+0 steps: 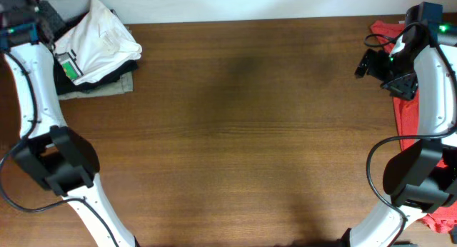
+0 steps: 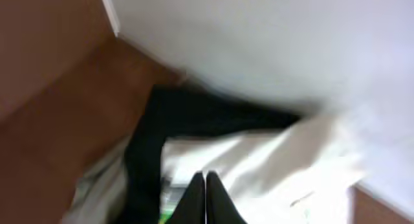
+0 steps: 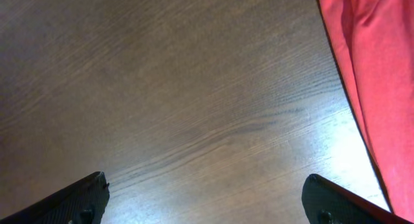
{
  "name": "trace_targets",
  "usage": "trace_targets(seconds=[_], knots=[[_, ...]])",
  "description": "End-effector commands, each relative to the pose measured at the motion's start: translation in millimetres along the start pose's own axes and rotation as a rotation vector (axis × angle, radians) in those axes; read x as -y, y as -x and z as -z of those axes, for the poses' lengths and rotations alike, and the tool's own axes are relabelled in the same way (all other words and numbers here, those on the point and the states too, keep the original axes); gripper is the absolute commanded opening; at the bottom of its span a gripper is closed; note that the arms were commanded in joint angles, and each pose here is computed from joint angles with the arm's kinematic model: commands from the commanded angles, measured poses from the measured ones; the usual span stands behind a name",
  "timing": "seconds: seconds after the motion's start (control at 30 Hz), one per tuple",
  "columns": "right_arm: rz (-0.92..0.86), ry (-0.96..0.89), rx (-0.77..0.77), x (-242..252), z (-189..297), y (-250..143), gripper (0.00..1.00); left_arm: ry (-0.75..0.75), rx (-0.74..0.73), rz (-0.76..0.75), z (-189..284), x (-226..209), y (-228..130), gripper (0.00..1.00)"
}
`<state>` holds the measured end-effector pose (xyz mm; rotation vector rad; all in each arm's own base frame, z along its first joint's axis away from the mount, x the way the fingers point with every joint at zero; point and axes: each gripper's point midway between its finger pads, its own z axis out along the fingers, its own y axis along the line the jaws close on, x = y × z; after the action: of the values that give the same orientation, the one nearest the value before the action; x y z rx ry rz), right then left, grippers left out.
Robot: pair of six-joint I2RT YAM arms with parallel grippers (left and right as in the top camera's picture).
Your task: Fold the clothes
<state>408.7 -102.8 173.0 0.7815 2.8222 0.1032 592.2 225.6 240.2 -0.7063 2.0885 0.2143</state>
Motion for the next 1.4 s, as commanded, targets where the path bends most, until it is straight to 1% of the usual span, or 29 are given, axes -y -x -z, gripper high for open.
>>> trace_targets(seconds=[0.0, 0.03, 0.07, 0.1, 0.13, 0.17, 0.2, 0.23, 0.27, 0.33, 0.37, 0.4, 0.43, 0.47, 0.5, 0.53, 0.57, 0.63, 0.73, 0.8, 0.87, 0.9, 0.93, 1.0, 1.07, 1.1, 1.17, 1.27, 1.37], knots=[[0.004, -0.008, 0.020, 0.9, 5.3, 3.2, 0.99, -0.099, 0.014, -0.005, -34.4, 32.9, -16.0, 0.03], [0.004, -0.007, 0.020, 1.0, 5.3, 3.3, 0.99, -0.107, 0.019, -0.009, -47.6, 38.8, -23.4, 0.03], [0.004, -0.007, 0.020, 0.9, 5.3, 3.2, 0.99, -0.114, 0.007, -0.018, -68.9, 46.6, -41.2, 0.03], [0.004, -0.008, 0.020, 1.1, 5.3, 3.3, 0.99, -0.120, -0.028, -0.034, -98.9, 57.2, -74.4, 0.03], [0.004, -0.007, 0.020, 0.9, 5.3, 3.2, 0.99, -0.123, -0.053, -0.044, -112.2, 63.0, -93.6, 0.03], [0.004, -0.007, 0.020, 1.0, 5.3, 3.3, 0.99, -0.124, -0.075, -0.054, -122.1, 67.7, -110.0, 0.06], [0.004, -0.007, 0.020, 1.0, 5.3, 3.3, 0.99, -0.125, -0.111, -0.070, -135.0, 74.2, -134.9, 0.12], [0.004, -0.007, 0.020, 0.9, 5.3, 3.2, 0.99, -0.124, -0.116, -0.071, -134.8, 74.1, -136.0, 0.13], [0.004, -0.007, 0.020, 1.0, 5.3, 3.3, 0.99, -0.129, -0.102, -0.078, -128.4, 75.9, -125.8, 0.16], [0.004, -0.007, 0.020, 1.0, 5.3, 3.3, 0.99, -0.144, -0.047, -0.086, -92.9, 81.5, -79.7, 0.23], [0.004, -0.007, 0.020, 1.0, 5.3, 3.3, 0.99, -0.159, 0.004, -0.076, -52.8, 84.5, -38.6, 0.28], [0.004, -0.007, 0.020, 0.9, 5.3, 3.2, 0.99, -0.168, 0.038, -0.070, -12.4, 84.0, -7.9, 0.41], [0.004, -0.007, 0.020, 1.0, 5.3, 3.3, 0.99, -0.170, 0.042, -0.070, 29.6, 79.5, 11.5, 0.85], [0.004, -0.007, 0.020, 1.0, 5.3, 3.3, 0.99, -0.162, 0.014, -0.074, 73.0, 70.8, 19.4, 0.99], [0.004, -0.007, 0.020, 0.9, 5.3, 3.2, 0.99, -0.159, 0.000, -0.076, 102.0, 64.7, 23.6, 0.99], [0.004, -0.007, 0.020, 0.9, 5.3, 3.2, 0.99, -0.148, -0.063, -0.087, 161.6, 48.7, 18.1, 0.99], [0.004, -0.007, 0.020, 0.9, 5.3, 3.2, 0.99, -0.176, -0.104, -0.091, 195.0, 44.7, 11.0, 0.99], [0.004, -0.007, 0.020, 0.9, 5.3, 3.2, 0.99, -0.164, -0.205, -0.103, 255.2, 24.1, -14.1, 0.99], [0.004, -0.007, 0.020, 0.9, 5.3, 3.2, 0.99, -0.162, -0.310, -0.112, 323.7, 1.1, -47.4, 0.99], [0.004, -0.008, 0.020, 1.1, 5.3, 3.3, 0.98, -0.220, -0.286, -0.139, 363.9, -3.2, -54.3, 0.99], [0.004, -0.007, 0.020, 0.9, 5.3, 3.2, 0.99, -0.279, -0.265, -0.159, 402.4, -9.6, -70.7, 0.99], [0.004, -0.007, 0.020, 1.0, 5.3, 3.3, 0.99, -0.296, -0.270, -0.157, 417.8, -15.0, -85.2, 0.99], [0.004, -0.007, 0.020, 0.9, 5.3, 3.2, 0.99, -0.300, -0.277, -0.156, 439.8, -29.6, -115.4, 0.99], [0.004, -0.008, 0.020, 0.9, 5.3, 3.2, 0.99, -0.342, -0.264, -0.150, 460.3, -39.5, -150.7, 0.99], [0.004, -0.007, 0.020, 0.9, 5.3, 3.2, 0.99, -0.422, -0.240, -0.119, 484.8, -48.0, -198.3, 0.99], [0.004, -0.007, 0.020, 1.0, 5.3, 3.3, 0.99, -0.422, -0.226, -0.067, 493.3, -56.0, -215.9, 0.99], [0.004, -0.007, 0.020, 0.9, 5.3, 3.2, 0.99, -0.428, -0.191, -0.042, 512.3, -69.9, -240.7, 0.99], [0.004, -0.007, 0.020, 0.9, 5.3, 3.2, 0.99, -0.445, -0.171, -0.014, 525.5, -75.1, -252.1, 0.99], [0.004, -0.007, 0.020, 0.9, 5.3, 3.2, 0.98, -0.430, -0.149, -0.046, 501.5, -70.1, -244.8, 0.99]])
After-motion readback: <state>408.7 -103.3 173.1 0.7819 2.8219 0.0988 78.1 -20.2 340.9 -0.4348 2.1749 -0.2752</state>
